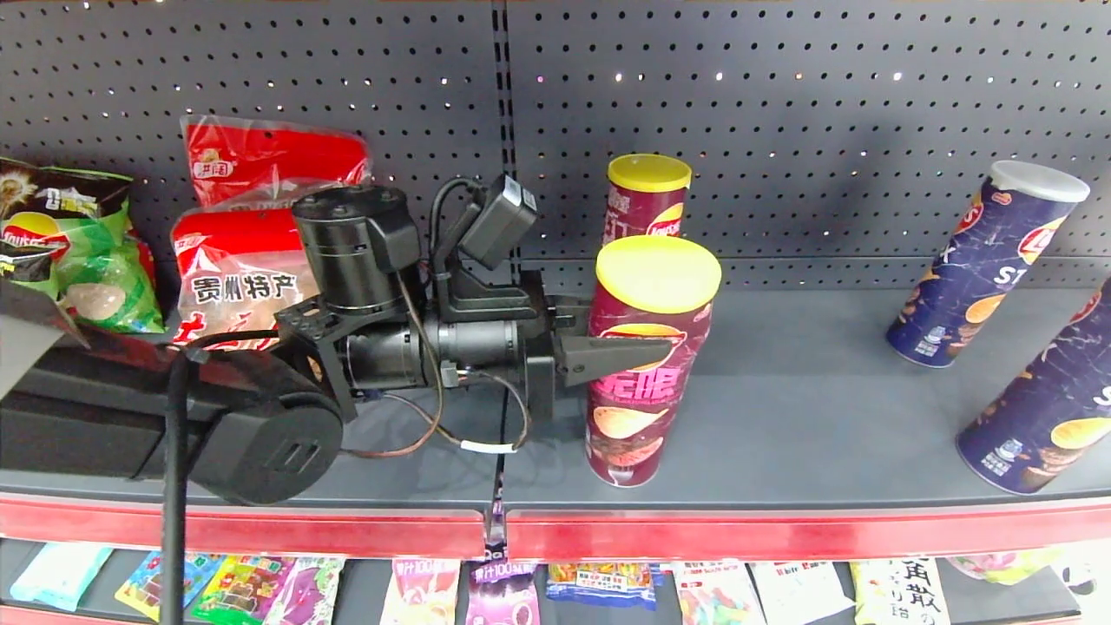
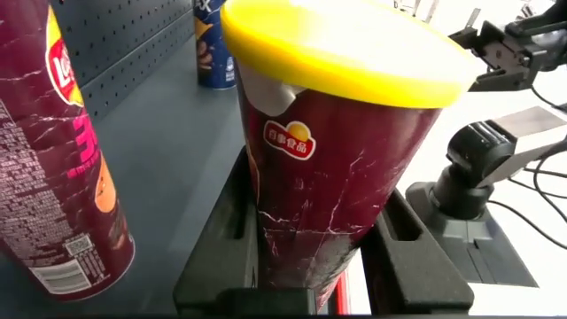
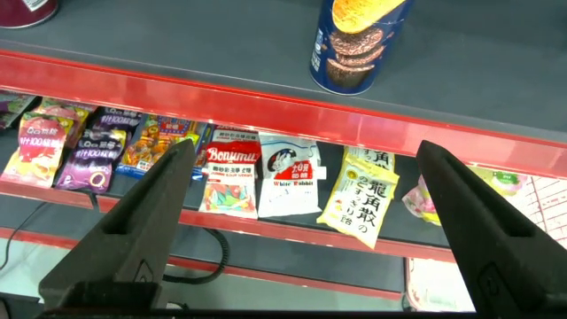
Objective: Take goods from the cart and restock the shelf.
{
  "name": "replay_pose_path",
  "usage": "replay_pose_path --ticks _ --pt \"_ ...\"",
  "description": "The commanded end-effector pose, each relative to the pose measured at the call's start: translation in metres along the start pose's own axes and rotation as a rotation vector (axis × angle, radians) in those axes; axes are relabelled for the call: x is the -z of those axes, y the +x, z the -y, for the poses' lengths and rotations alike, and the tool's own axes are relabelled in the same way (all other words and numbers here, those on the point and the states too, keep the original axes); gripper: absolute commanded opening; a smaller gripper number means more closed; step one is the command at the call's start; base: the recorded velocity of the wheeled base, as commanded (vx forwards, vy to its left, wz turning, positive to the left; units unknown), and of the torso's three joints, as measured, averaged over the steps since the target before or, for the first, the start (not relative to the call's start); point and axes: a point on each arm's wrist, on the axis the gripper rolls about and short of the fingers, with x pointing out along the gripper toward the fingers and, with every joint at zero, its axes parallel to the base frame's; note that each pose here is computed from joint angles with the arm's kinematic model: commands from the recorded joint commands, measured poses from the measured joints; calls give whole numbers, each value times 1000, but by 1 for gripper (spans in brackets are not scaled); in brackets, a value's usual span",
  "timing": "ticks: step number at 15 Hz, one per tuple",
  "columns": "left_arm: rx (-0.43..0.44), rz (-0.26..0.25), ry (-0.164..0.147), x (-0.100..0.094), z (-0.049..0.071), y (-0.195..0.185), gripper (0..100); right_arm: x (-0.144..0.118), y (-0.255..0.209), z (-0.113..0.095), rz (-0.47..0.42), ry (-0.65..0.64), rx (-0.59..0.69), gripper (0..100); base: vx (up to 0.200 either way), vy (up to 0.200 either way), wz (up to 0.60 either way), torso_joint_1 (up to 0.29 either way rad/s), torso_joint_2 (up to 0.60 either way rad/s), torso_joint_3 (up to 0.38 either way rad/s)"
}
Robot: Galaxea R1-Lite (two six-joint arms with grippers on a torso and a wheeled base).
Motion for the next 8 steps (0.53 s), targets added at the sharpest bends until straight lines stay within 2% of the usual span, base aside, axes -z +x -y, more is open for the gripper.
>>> replay_pose_path --ticks 1,2,4,8 --pt "-2 12 3 -5 2 -2 0 0 0 0 -2 0 1 100 0 0 0 0 0 0" --pt "-9 20 -13 -9 4 -3 0 1 1 0 -5 -1 -1 100 0 0 0 0 0 0" --pt "-8 11 -23 -6 7 -4 0 1 0 0 -3 -1 -1 100 0 0 0 0 0 0" --pt "-3 7 -28 2 9 -5 0 1 0 0 -3 -1 -1 100 0 0 0 0 0 0"
